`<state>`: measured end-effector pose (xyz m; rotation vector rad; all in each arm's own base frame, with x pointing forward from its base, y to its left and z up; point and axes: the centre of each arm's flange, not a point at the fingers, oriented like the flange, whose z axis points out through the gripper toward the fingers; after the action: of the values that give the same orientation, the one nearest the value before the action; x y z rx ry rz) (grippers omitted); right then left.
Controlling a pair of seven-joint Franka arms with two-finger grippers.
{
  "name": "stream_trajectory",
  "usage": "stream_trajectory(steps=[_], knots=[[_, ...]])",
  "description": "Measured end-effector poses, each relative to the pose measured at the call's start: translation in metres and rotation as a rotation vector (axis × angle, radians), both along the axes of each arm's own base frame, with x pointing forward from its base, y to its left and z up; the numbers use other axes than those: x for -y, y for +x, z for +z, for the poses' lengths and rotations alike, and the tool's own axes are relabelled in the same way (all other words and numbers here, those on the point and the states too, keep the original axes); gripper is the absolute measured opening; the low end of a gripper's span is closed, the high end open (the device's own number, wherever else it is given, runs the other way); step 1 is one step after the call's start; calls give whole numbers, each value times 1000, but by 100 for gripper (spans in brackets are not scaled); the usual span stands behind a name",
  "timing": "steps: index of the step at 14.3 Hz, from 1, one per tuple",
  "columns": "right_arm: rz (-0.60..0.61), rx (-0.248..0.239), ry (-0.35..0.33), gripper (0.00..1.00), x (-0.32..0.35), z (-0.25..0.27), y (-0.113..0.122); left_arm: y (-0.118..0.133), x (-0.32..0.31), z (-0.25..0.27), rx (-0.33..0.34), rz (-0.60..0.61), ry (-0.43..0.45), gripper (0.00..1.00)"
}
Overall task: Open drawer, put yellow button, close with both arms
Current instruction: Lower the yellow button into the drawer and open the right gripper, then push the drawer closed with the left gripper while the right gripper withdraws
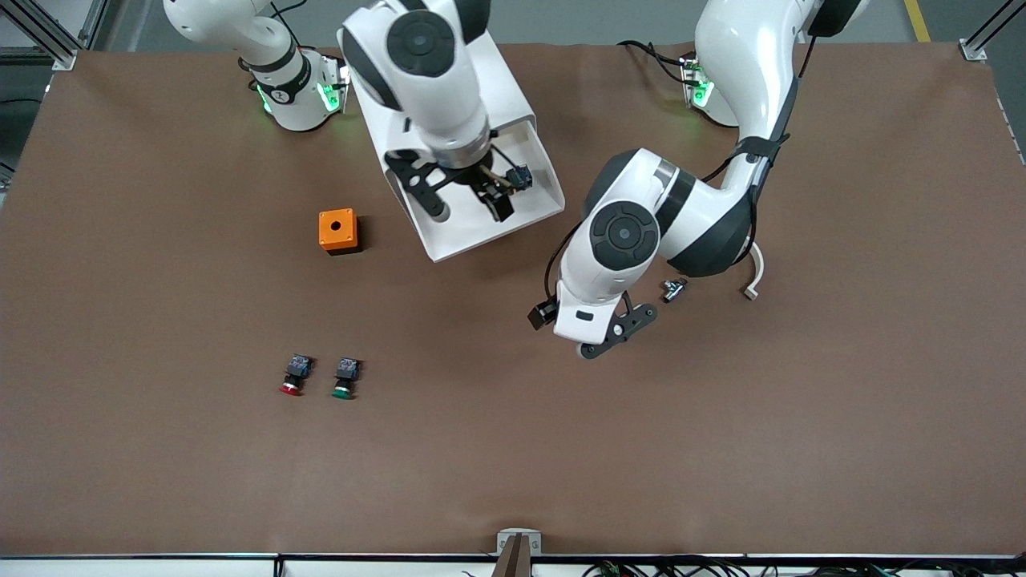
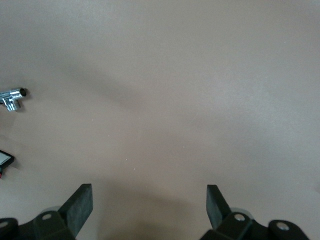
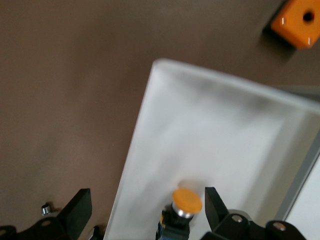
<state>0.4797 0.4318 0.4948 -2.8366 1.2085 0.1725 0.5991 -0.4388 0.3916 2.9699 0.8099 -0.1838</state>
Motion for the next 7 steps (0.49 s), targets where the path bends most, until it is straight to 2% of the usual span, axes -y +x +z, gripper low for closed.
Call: stream_trajectory(steps=[7], knots=[[387, -22, -15, 100, 186, 7, 103, -53, 51, -9, -2, -95, -31, 100]])
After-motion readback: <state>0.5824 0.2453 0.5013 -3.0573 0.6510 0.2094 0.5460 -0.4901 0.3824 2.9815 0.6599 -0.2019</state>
